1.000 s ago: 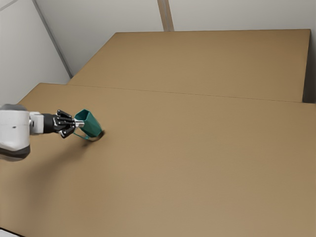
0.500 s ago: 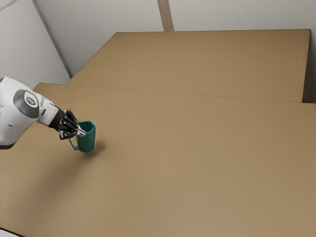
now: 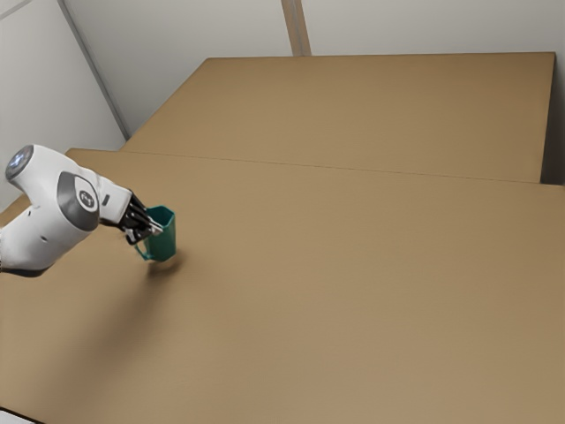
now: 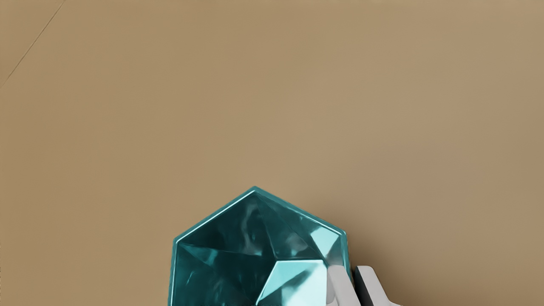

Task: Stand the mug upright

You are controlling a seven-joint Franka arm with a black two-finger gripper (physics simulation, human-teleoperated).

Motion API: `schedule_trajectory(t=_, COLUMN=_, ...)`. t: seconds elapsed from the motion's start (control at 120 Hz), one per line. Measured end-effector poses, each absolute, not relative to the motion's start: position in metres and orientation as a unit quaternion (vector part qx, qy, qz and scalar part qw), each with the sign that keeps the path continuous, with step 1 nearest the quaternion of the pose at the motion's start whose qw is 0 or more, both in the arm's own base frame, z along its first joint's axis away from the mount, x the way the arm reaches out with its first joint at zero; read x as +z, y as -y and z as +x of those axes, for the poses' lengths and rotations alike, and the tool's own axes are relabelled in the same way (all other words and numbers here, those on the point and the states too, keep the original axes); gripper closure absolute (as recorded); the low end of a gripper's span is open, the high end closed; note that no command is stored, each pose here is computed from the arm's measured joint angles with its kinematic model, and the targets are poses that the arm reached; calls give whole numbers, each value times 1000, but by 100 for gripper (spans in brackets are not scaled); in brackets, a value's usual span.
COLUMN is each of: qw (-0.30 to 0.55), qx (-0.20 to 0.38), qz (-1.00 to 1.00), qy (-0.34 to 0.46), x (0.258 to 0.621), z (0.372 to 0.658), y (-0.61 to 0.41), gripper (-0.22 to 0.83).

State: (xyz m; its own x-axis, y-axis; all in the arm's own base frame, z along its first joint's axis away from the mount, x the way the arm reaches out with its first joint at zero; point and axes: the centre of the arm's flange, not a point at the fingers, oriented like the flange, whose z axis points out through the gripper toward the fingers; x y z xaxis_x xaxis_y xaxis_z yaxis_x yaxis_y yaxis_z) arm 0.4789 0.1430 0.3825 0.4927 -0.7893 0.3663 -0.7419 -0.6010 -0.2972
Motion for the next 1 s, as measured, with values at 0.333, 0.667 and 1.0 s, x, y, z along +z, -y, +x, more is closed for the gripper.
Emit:
schedule_trajectory(t=0.333, qw=28, qx=-279, qz=-876, qy=-392, x=381, z=498, y=-93, gripper=79)
schedule_trajectory(t=0.667, qw=-18, qx=-299, qz=-891, qy=-340, x=371, z=497, y=-54, gripper=79)
schedule_trajectory(t=1.0, qw=-45, qx=-297, qz=-901, qy=-314, x=358, z=496, y=-36, gripper=55)
